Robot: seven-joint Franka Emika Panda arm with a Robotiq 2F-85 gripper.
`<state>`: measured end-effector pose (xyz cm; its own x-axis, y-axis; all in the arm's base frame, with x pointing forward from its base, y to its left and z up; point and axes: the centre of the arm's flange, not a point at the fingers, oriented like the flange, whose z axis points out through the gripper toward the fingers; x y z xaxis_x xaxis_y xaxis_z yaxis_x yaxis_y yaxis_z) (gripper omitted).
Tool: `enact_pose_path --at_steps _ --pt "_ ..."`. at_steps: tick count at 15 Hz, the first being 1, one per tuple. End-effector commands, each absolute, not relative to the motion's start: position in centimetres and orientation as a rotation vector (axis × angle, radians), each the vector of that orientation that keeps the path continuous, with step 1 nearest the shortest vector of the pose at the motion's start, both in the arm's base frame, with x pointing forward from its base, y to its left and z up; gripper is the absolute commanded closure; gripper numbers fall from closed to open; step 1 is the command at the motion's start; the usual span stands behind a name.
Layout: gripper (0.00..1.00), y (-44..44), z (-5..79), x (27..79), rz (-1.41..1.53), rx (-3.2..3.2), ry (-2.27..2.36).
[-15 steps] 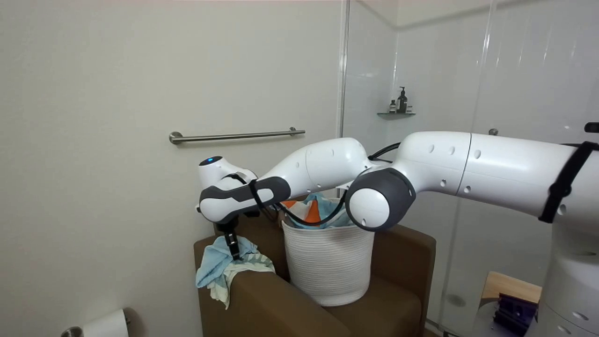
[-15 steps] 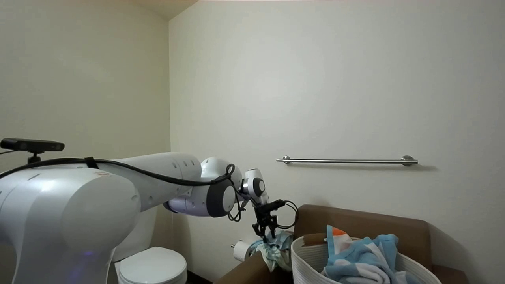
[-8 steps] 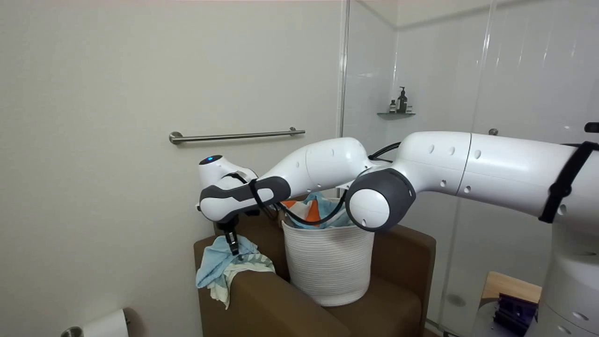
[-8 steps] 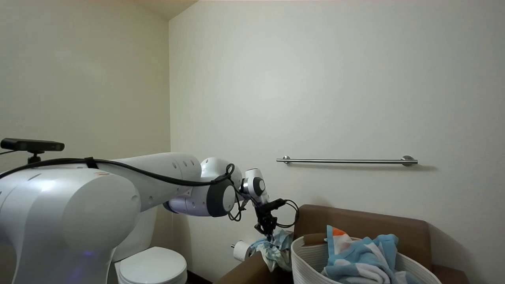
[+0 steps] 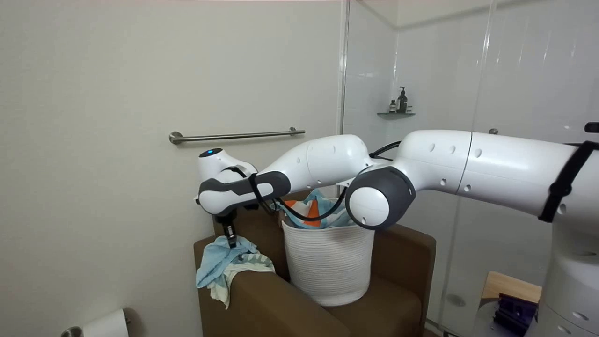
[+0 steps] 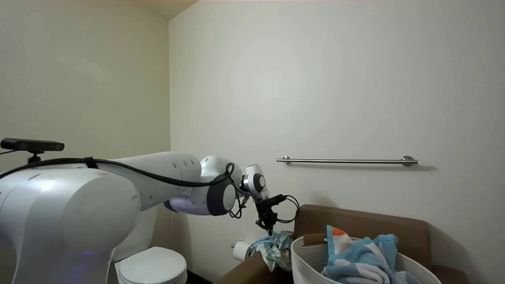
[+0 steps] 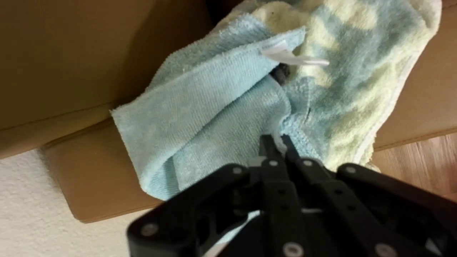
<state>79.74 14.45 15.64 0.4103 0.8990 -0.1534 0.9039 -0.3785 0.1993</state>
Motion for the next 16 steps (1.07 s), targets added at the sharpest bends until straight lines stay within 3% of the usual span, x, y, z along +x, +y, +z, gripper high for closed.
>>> enact_pose_path --at_steps 1,16 --pt "0.97 14.5 19.8 82.2 0.003 2.377 1.643" --pt "0.97 12.1 42.1 77.3 0.398 2.246 1.566"
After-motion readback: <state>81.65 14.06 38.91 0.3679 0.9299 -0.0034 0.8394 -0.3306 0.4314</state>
